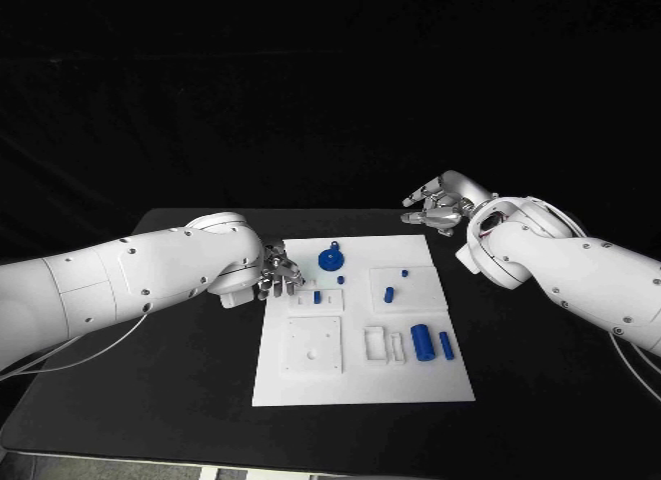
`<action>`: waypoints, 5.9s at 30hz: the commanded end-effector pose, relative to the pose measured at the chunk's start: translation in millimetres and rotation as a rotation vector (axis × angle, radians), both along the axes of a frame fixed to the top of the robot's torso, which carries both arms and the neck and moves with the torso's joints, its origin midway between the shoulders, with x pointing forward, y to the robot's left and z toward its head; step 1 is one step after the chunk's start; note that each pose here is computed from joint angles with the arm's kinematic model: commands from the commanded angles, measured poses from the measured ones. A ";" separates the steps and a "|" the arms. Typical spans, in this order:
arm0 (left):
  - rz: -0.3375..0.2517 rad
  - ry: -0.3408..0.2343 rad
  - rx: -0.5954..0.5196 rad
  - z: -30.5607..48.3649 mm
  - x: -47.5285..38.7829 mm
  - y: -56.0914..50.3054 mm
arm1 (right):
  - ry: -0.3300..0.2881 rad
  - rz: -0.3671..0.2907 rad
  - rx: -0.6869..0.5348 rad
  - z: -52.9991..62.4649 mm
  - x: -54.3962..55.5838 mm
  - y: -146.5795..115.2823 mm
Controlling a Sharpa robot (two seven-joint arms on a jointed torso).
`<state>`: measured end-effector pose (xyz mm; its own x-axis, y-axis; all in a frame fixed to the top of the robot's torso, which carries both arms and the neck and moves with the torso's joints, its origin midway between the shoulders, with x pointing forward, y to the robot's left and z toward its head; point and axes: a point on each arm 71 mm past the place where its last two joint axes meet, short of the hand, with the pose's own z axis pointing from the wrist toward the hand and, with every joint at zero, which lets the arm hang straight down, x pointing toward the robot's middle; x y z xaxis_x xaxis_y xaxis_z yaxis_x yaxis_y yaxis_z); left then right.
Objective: Assemble the parts on the task board
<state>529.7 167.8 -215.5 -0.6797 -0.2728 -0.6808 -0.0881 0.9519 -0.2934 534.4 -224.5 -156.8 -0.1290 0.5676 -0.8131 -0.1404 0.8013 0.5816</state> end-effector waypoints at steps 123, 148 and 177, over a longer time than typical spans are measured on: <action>0.005 0.204 -0.017 -24.2 -0.5 1.4 | 0.009 0.012 -0.009 -2.7 -0.6 0.8; 0.015 0.201 -0.018 -24.1 0.5 3.3 | 0.010 0.013 -0.009 -3.1 -0.5 0.9; 0.074 -0.016 -0.198 11.9 10.5 19.7 | 0.004 0.006 -0.009 -2.7 -0.3 -2.5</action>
<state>537.0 190.8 -210.0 -0.6946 -0.4107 -0.5906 -0.1794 0.8940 -0.4106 534.3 -227.5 -159.8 -0.1338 0.5646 -0.8145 -0.1323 0.8043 0.5793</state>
